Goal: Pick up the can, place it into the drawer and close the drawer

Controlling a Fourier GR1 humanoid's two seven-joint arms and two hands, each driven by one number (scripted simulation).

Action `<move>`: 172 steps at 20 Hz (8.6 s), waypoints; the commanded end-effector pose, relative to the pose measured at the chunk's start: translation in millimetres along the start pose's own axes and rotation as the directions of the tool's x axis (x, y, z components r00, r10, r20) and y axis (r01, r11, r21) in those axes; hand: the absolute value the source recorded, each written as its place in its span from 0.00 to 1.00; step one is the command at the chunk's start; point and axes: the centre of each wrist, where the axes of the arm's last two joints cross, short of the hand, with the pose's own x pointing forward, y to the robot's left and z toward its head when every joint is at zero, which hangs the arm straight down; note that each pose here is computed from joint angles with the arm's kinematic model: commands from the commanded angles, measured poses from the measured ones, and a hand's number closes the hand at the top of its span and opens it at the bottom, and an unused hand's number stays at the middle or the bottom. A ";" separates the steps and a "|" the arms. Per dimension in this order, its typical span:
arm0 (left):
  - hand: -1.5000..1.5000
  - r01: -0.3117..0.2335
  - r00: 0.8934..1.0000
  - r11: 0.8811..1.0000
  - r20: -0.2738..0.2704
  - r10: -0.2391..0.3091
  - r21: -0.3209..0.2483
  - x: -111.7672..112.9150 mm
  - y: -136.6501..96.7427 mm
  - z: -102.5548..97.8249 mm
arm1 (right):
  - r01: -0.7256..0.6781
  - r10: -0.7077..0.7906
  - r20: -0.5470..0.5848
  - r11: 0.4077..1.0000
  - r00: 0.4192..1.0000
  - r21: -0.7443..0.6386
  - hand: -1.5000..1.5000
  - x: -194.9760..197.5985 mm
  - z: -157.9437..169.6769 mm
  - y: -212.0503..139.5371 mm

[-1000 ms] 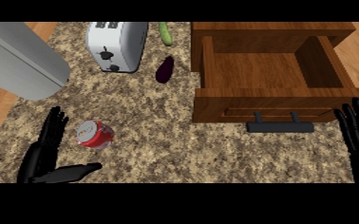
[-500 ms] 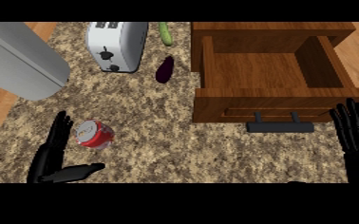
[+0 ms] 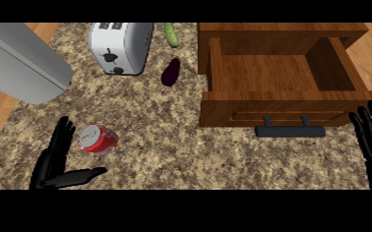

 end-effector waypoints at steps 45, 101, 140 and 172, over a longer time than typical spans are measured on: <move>1.00 -0.167 0.981 0.984 0.091 0.172 -0.056 42.1 -74.8 -81.8 | 0.015 -0.015 0.005 1.000 1.000 -0.003 0.00 14.8 9.8 -16.4; 1.00 0.092 0.956 0.957 0.292 -0.008 -0.274 384.8 -351.1 -136.0 | 0.031 -0.030 0.024 0.999 0.999 -0.019 0.00 9.1 0.4 -16.6; 0.00 0.244 0.930 0.969 0.294 -0.220 -0.047 302.6 -351.6 -159.5 | 0.012 -0.017 0.079 0.997 0.997 0.072 0.00 27.3 -28.4 8.2; 0.00 0.052 0.949 0.999 0.311 -0.046 -0.012 319.3 -360.8 -149.5 | -0.731 0.674 0.354 0.682 0.648 0.039 0.00 49.2 -55.1 31.5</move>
